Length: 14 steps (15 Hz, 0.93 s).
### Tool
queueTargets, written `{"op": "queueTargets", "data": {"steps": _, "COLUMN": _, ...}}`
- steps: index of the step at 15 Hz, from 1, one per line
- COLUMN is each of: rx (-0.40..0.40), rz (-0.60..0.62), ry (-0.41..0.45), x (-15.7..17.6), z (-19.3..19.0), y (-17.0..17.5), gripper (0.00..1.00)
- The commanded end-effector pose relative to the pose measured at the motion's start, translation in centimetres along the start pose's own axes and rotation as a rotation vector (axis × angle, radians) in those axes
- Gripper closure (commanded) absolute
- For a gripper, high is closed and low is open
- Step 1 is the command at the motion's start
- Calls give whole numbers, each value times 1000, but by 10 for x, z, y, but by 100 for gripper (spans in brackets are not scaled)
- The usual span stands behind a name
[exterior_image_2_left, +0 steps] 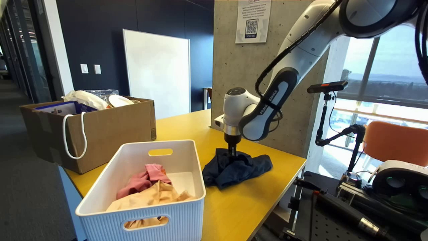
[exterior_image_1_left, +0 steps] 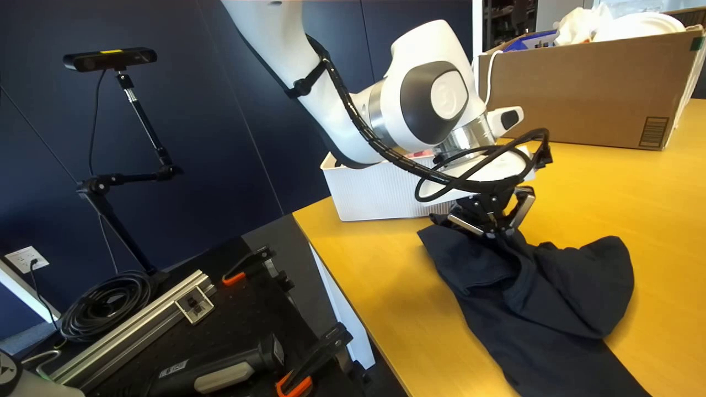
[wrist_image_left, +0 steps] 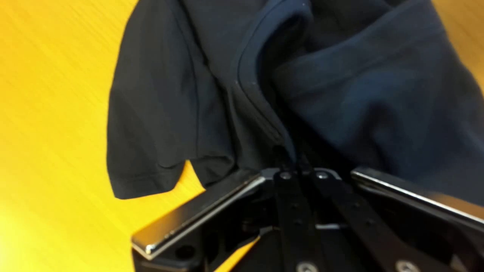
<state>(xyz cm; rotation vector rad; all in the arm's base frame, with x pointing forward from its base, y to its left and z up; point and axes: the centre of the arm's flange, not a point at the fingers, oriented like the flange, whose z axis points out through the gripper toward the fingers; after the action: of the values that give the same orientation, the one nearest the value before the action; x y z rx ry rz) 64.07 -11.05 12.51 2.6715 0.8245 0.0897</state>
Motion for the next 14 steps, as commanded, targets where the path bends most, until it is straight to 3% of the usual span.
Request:
{"op": "queueTargets", "data": {"steps": 1, "rx": -81, "rz": 31, "ry": -13, "x": -6, "z": -12, "y": 41, "gripper": 99}}
{"op": "queueTargets", "data": {"steps": 9, "rx": -261, "rz": 119, "ry": 15, "x": 2, "z": -31, "y": 159, "gripper": 99}}
{"op": "queueTargets", "data": {"steps": 14, "rx": -319, "rz": 134, "ry": 71, "x": 29, "z": -25, "y": 195, "gripper": 99}}
